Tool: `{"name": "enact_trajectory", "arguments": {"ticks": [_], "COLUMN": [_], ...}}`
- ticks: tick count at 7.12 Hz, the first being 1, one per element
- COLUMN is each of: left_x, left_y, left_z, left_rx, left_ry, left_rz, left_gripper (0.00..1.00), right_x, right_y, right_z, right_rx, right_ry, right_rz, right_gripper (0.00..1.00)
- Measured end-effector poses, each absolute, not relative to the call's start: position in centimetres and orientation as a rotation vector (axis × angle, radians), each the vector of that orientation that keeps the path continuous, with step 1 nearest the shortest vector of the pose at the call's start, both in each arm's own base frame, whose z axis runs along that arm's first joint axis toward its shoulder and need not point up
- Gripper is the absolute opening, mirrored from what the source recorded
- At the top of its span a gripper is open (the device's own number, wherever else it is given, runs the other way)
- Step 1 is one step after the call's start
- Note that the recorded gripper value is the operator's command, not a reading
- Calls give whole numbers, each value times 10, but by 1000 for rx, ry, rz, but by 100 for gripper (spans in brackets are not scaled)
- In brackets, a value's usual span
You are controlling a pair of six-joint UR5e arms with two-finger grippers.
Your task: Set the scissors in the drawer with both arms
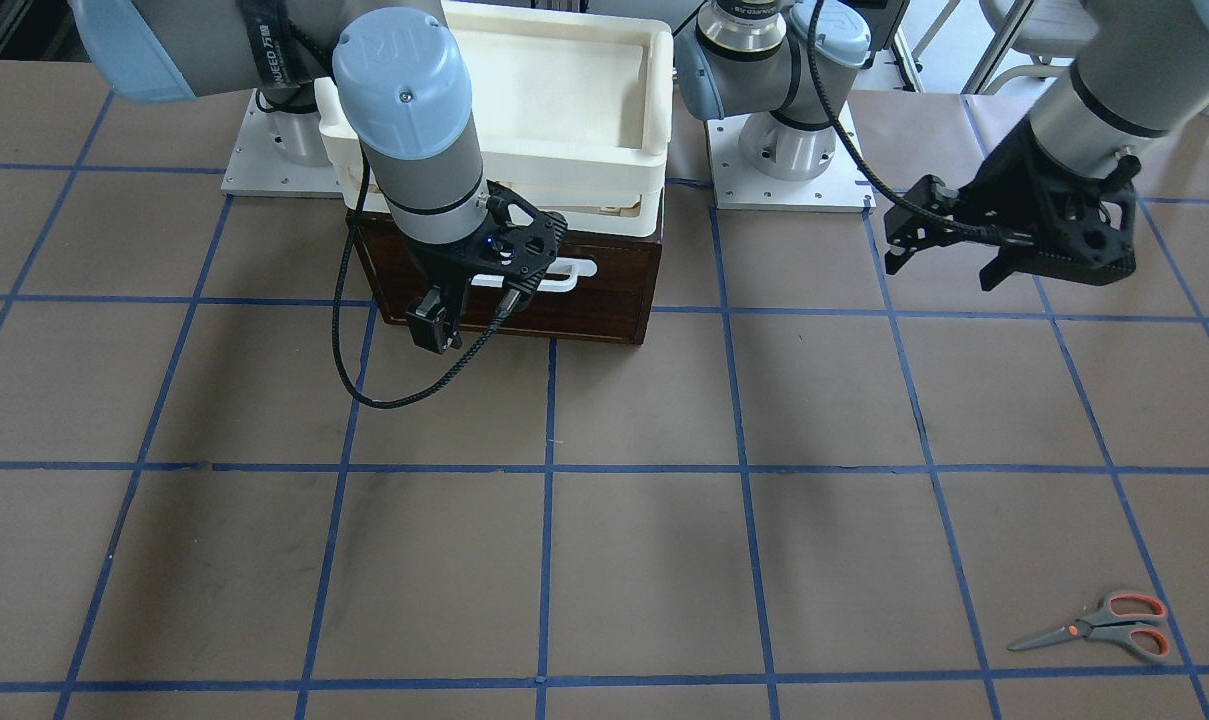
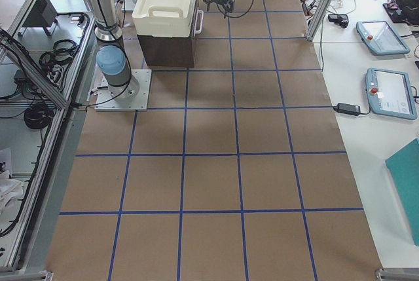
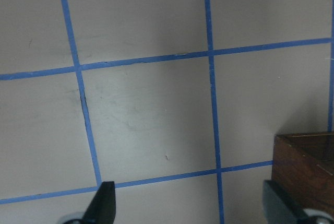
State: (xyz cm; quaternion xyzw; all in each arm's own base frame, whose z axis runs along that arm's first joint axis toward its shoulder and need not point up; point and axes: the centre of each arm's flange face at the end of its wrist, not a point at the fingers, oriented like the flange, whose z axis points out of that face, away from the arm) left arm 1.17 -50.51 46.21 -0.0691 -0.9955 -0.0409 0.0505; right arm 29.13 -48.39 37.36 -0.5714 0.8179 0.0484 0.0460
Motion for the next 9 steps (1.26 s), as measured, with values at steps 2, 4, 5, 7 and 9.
{"name": "enact_trajectory", "arguments": {"ticks": [2,4,5,7,9], "left_x": [87,174,206,242,266], "left_y": [-518,-525,-540,-578,-620], "left_z": [421,367,345,316,304], "left_rx": [-453,-676,-859,-1346,-1553], "left_ry": [-2968,-2944,-2961,-2881,-2802], "left_rz": [-166,-78,22,147,204], "left_gripper": [100,100,100,100,99], "right_x": [291,291,291,293,306], "right_y": [-479,-474,-472,-471,-470], "right_z": [361,353,350,341,322], "right_rx": [-1931,-2029,-2035,-2022,-1993], "right_ry": [2330,2219,2206,2188,2196], "right_rz": [176,198,205,204,218], "right_gripper": [100,100,100,100,100]}}
